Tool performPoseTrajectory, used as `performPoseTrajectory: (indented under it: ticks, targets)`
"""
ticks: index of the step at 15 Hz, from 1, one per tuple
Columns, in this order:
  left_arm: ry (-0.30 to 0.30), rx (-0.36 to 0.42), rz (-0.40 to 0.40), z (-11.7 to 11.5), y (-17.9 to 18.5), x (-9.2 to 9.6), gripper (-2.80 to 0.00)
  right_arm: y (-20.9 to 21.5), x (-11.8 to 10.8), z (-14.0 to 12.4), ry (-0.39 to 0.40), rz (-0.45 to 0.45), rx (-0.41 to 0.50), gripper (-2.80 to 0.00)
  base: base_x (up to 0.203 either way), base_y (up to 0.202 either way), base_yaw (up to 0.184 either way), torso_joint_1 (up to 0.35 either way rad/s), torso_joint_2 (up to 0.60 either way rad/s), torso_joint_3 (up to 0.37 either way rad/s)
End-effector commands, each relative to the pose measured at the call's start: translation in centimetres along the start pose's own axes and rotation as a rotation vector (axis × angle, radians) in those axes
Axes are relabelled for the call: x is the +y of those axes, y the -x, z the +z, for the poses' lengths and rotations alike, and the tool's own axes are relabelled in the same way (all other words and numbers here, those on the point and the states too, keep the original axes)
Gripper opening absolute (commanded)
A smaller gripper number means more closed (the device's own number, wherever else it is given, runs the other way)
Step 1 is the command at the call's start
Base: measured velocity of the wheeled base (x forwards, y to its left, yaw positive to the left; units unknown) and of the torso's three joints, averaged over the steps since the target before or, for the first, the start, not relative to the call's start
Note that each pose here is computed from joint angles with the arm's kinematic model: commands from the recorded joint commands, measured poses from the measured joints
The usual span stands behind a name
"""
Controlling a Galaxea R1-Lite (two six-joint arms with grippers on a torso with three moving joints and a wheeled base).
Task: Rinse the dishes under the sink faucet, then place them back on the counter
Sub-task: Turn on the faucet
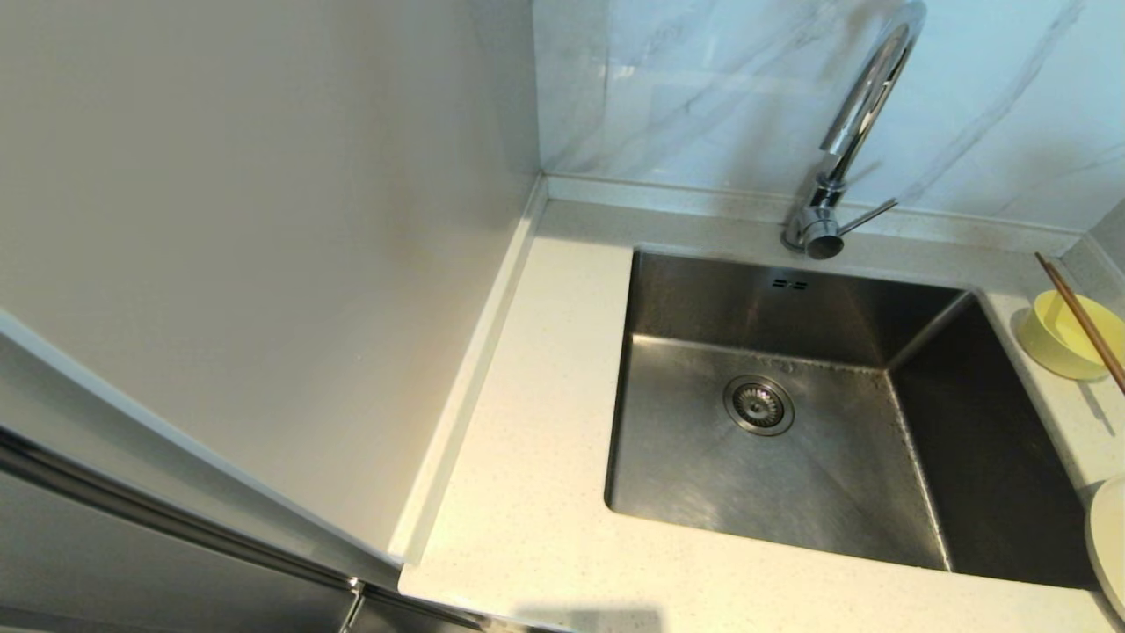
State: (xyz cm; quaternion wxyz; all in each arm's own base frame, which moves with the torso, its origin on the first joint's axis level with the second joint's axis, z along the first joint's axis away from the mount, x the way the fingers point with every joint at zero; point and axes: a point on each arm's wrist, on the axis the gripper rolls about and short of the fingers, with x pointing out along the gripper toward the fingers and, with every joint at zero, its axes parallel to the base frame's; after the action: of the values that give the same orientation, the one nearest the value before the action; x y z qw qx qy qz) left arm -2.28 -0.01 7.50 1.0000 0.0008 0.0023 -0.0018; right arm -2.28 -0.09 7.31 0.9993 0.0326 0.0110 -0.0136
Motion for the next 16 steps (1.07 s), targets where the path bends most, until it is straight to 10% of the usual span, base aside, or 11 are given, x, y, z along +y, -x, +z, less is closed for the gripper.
performPoseTrajectory:
  ticks: [1, 16]
  targets:
    - [0.000, 0.000, 0.000, 0.00, 0.00, 0.00, -2.80, -0.07, -0.02, -0.21, 0.000, -0.001, 0.009, -2.80, 0.000, 0.000, 0.000, 0.000, 0.00, 0.000]
    - [0.000, 0.000, -0.001, 0.00, 0.00, 0.00, -2.80, -0.07, -0.02, -0.22, 0.000, -0.002, 0.011, -2.80, 0.000, 0.000, 0.000, 0.000, 0.00, 0.000]
